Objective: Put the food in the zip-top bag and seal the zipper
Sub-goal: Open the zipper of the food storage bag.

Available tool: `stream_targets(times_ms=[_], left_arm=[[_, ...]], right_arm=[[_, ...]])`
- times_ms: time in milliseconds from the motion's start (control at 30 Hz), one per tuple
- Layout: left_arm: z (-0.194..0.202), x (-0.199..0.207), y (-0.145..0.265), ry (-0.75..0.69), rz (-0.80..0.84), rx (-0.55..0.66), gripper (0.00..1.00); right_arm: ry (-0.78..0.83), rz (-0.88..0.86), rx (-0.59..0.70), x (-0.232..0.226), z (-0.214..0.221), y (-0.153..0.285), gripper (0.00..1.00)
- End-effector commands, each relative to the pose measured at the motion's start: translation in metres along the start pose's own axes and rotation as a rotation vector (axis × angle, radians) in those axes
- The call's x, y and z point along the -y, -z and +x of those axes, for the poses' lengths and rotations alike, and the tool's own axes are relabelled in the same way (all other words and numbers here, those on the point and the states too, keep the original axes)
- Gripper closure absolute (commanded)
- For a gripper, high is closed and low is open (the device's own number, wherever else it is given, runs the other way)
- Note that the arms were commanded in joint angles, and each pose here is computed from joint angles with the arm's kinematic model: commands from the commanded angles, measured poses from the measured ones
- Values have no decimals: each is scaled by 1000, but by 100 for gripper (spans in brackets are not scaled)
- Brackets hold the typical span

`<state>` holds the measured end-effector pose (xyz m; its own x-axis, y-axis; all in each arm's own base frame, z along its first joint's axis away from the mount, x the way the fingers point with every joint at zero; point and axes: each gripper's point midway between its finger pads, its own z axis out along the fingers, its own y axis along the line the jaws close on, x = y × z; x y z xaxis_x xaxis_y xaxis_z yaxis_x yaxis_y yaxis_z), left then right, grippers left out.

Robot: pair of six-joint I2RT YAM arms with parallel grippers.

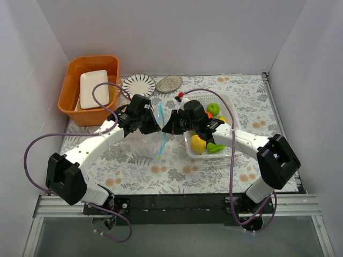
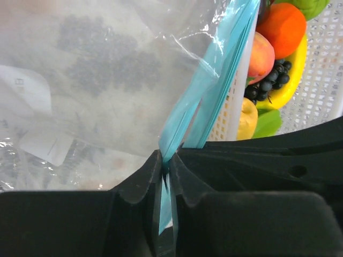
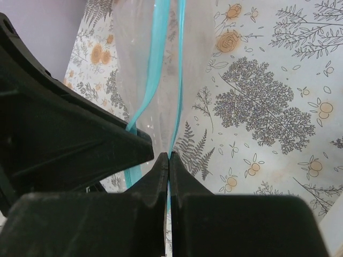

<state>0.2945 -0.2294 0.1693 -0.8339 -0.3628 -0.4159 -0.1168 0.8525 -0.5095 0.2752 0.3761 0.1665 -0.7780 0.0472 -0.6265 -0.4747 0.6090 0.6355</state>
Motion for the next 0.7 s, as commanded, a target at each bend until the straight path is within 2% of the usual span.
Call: stream_targets(times_ms=[0, 100, 233, 333, 500, 600, 667], left_arm=[[-26, 0, 21, -2, -36, 124, 100], [-34, -13, 29, -19, -127, 152, 100], [-43, -64, 46, -12, -324, 189, 100], [-48, -87, 60, 15, -354, 205, 100], [-58, -82, 69, 12, -338, 215, 100], [-59, -62, 66, -1, -244, 190, 100], [-58, -48, 59, 9, -180, 169, 100]], right_arm=[[30, 7, 64, -5, -16, 10, 99], [23, 60, 50, 8, -12, 9, 99], [3, 172, 31, 42, -7, 8, 99], [14, 196, 45, 48, -15, 6, 99], [35, 201, -32, 53, -7, -7, 99], [73, 173, -60, 47, -11, -15, 99], [110, 116, -64, 34, -18, -15, 85]])
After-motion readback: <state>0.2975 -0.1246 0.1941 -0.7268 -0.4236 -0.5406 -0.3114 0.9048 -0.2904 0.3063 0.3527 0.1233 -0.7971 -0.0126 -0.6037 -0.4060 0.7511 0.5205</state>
